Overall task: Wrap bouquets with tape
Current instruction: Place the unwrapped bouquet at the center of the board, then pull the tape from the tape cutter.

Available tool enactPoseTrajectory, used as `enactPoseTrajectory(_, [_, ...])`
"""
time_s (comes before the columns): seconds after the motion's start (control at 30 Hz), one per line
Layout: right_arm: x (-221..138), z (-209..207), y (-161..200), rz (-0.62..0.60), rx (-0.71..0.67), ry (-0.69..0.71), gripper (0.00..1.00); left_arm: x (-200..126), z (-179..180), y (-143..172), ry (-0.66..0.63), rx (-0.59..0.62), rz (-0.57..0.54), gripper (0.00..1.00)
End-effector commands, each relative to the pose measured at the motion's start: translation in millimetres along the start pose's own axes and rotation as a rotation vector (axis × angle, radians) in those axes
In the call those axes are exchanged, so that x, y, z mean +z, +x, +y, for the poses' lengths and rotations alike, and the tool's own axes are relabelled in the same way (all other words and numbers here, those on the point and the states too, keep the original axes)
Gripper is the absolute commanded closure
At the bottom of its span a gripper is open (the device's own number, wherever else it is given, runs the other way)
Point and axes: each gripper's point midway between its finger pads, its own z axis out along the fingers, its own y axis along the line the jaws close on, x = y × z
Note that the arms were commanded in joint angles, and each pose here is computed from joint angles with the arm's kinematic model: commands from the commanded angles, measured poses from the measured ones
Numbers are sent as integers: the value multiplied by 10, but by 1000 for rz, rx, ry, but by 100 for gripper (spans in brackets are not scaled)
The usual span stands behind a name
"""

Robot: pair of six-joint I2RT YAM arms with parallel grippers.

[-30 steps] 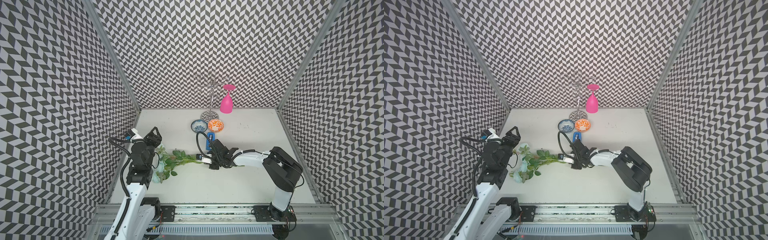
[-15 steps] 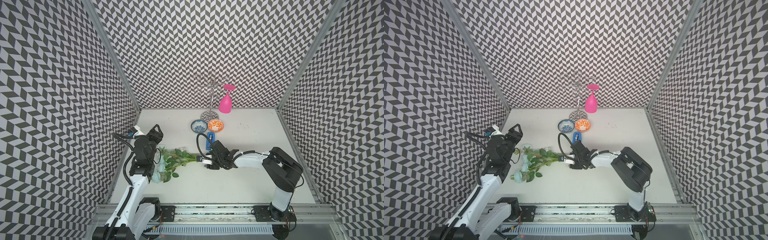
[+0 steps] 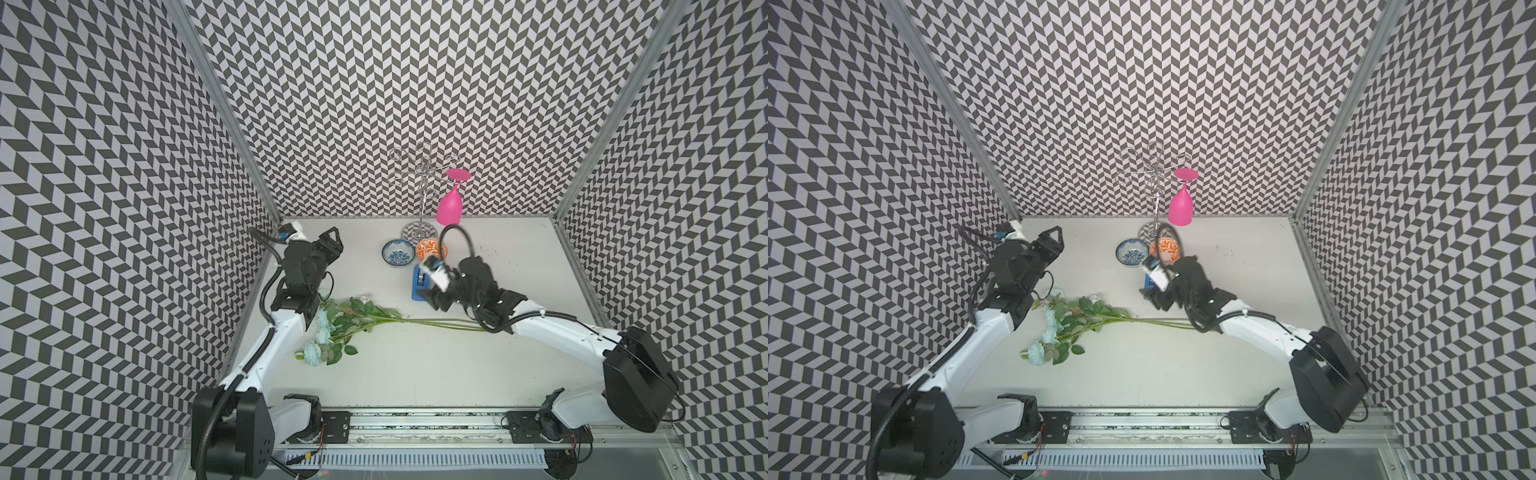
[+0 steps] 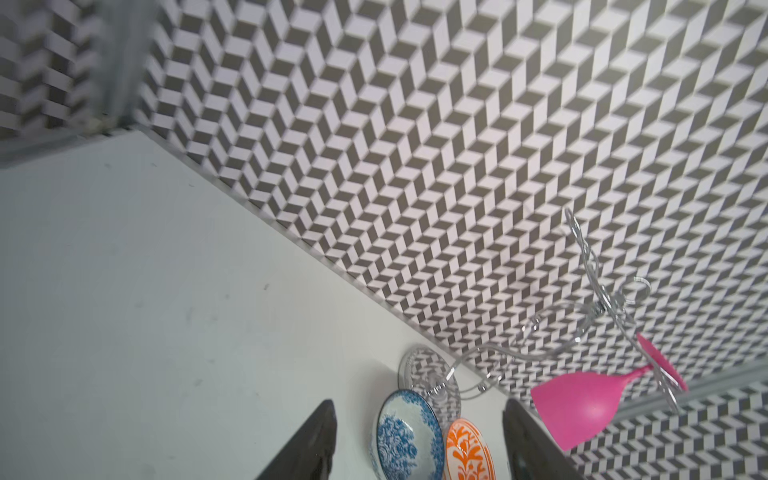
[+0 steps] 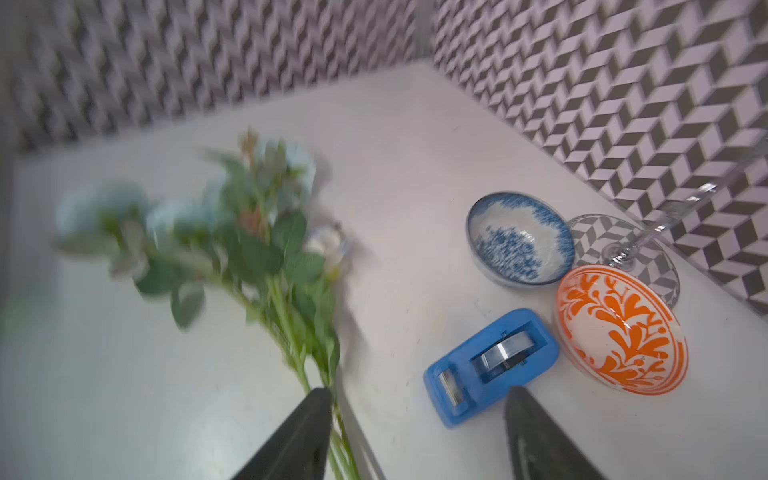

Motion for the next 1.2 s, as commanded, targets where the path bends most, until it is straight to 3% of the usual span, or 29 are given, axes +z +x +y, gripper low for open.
enactPoseTrajectory(0.0, [-67,-139,188,6,608,-209,43,305,-264,542,109,96,203,40])
enactPoseTrajectory(0.17, [9,-186,427,21,665,-189,46,599,-369,1228,241,131,415,46])
enactPoseTrajectory(0.33, [190,-85,533,49,657,-190,49,607,-369,1704,360,165,559,49])
enactPoseTrajectory(0.43, [350,-48,589,77,620,-147,50,584,-226,1921,336,176,627,56])
enactPoseTrajectory(0.77, [770,-112,768,146,602,-67,59,584,-55,2328,344,221,792,54])
enactPoseTrajectory(0.97, [935,-255,955,215,591,38,61,602,-1,2426,325,246,817,55])
enactPoseTrajectory(1.17, [1051,-207,998,232,580,23,61,622,45,2450,304,254,825,55])
